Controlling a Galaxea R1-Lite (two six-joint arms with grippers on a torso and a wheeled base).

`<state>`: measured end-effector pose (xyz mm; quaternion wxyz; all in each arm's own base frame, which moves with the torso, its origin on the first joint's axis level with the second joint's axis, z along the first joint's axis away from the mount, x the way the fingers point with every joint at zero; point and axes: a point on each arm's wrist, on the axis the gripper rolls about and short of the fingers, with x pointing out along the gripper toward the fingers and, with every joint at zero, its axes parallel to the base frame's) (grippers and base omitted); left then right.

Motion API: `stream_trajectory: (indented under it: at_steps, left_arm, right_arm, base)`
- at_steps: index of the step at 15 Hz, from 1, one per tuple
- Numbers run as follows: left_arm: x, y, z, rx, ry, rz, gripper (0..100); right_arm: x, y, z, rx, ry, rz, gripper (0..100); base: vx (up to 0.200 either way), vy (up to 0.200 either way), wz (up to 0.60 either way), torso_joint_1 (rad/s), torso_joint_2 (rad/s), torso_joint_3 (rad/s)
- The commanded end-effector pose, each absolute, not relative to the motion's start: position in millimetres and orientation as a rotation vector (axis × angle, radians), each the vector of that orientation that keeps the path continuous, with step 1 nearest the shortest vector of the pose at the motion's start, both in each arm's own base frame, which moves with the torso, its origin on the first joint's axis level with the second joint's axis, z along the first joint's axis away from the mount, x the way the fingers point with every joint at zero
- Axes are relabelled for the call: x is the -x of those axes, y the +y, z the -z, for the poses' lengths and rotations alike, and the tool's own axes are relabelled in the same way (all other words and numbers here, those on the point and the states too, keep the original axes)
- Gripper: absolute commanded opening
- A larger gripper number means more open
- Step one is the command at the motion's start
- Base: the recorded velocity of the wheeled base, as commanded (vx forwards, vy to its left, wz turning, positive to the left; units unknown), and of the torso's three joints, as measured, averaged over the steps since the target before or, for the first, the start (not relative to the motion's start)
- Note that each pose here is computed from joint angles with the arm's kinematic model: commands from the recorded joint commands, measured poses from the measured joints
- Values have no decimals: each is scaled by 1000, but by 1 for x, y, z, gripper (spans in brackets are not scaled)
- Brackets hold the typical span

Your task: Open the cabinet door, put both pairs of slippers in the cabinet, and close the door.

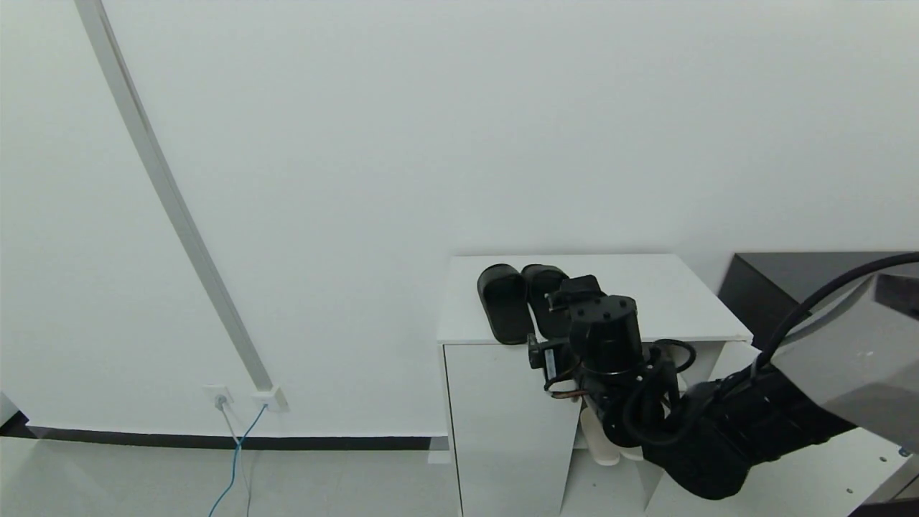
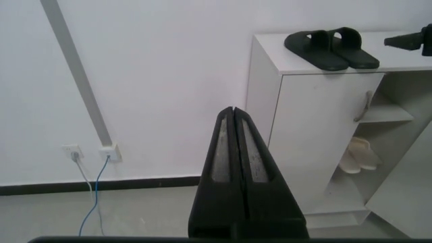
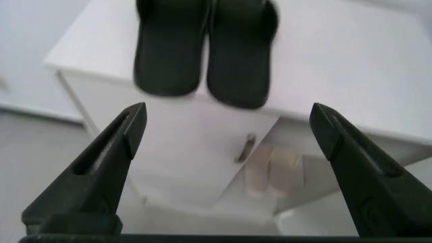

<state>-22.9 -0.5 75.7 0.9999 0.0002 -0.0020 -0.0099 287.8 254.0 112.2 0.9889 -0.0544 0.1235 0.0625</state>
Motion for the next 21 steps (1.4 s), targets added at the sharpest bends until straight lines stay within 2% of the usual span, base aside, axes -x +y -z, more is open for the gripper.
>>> stream_trajectory:
  at_steps: [1,6,14,17,21]
  left_arm:
    - [23,-1,-76,0,-3,20,0]
    - [23,-1,-76,0,-5,20,0]
    - [23,-1,-76,1,-3,20,0]
    - [23,-1,-76,1,-5,20,0]
    - [23,-1,-76,3,-3,20,0]
  right_arm:
    - [-285,254,-150,4,238,-163,100]
    - [-282,256,-133,-44,362,-210,100]
    - [-297,265,-79,-35,401,-189,100]
    - [-314,265,-60,-32,369,-172,100]
    - [-341,266,-50,-26,314,-164,100]
  base:
    - [0,0,0,0,0,0]
    - [160,0,0,3,0,1]
    - [200,0,0,5,0,0]
    - [0,0,0,0,0,0]
    - [0,0,0,0,0,0]
